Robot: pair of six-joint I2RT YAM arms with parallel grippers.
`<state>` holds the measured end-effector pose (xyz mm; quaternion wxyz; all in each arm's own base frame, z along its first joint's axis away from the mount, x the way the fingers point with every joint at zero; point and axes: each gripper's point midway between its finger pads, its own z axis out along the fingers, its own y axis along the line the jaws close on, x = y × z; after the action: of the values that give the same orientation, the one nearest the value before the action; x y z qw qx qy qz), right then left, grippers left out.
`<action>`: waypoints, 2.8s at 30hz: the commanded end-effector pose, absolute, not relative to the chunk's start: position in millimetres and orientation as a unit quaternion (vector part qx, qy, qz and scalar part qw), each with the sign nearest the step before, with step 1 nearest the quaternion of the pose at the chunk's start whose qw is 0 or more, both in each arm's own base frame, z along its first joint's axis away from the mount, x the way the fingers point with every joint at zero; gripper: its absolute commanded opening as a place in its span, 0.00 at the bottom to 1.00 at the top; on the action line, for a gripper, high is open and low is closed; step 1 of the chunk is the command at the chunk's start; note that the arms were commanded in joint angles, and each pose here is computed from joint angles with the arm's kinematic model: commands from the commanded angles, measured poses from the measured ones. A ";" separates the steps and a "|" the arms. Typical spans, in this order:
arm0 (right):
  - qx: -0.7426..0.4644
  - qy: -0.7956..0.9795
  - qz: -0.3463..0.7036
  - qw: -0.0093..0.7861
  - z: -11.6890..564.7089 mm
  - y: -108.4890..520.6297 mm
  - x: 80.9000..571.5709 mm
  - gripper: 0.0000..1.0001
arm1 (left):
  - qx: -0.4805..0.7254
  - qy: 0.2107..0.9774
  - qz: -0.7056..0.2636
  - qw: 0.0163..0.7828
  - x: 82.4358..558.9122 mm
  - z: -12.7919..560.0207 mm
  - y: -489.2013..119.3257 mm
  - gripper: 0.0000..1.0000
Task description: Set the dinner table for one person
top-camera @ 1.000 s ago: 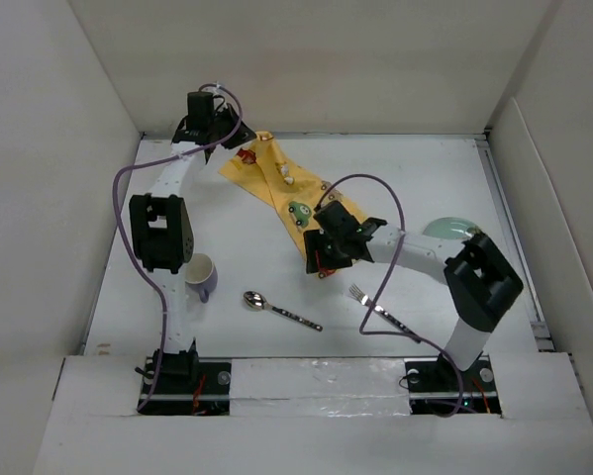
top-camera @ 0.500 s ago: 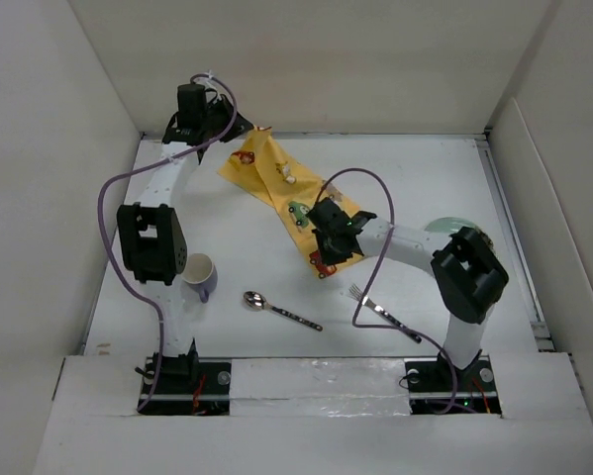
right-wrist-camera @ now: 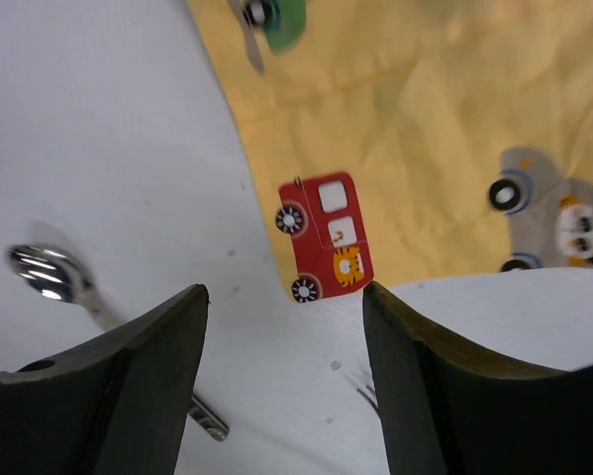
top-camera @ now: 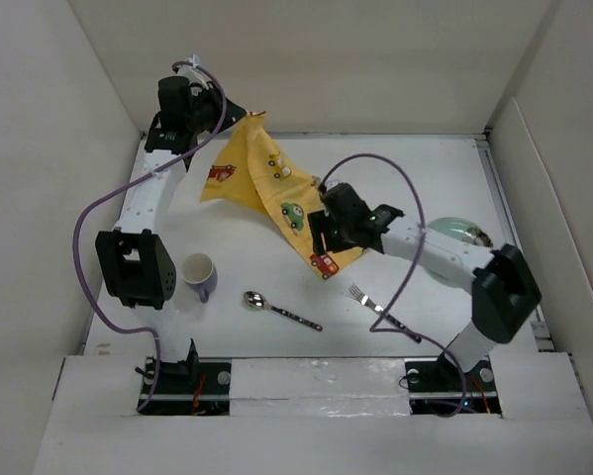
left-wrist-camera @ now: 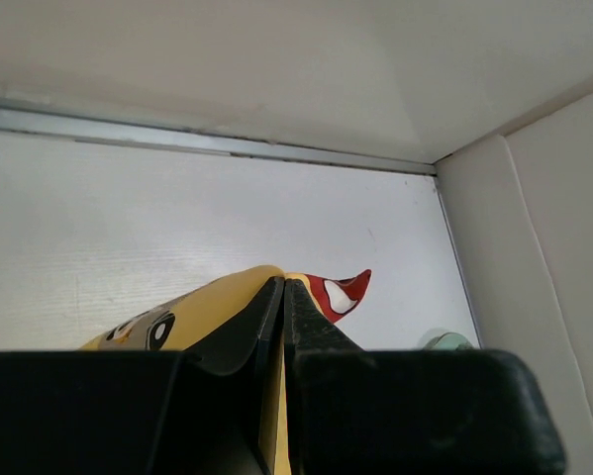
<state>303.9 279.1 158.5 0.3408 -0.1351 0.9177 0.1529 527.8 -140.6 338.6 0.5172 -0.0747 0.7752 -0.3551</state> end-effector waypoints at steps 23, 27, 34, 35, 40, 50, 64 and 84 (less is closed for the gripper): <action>-0.158 0.955 0.076 0.239 32.2 274.7 292.5 0.00 | -0.080 0.791 -0.335 0.506 525.0 311.5 -129.2 0.00; -0.148 0.930 0.109 0.320 123.9 275.8 303.7 0.00 | -0.071 0.787 -0.341 0.510 518.4 323.8 -131.2 0.00; -0.111 0.840 0.198 0.493 338.9 238.5 287.7 0.00 | -0.054 0.747 -0.336 0.571 485.0 405.5 -120.4 0.00; -0.100 0.831 0.201 0.508 357.2 229.6 288.6 0.00 | -0.060 0.741 -0.335 0.579 481.9 413.7 -111.8 0.00; -0.061 0.774 0.242 0.582 451.2 195.9 277.4 0.00 | -0.086 0.704 -0.346 0.614 442.7 456.9 -79.1 0.00; 0.039 0.788 0.281 0.547 411.9 148.9 385.2 0.00 | -0.139 0.737 -0.382 0.540 433.1 386.6 -80.8 0.00; 0.163 0.873 0.244 0.390 197.0 126.5 576.9 0.00 | -0.236 0.814 -0.324 0.421 577.2 206.9 -72.5 0.00; 0.182 0.903 0.202 0.331 139.8 113.2 398.7 0.01 | -0.100 0.914 -0.127 0.372 452.6 150.5 -91.2 0.15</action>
<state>420.6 107.7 150.7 0.3293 0.1779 0.9051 0.2017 483.0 -74.1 176.8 0.4073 -0.1615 0.8826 -0.1706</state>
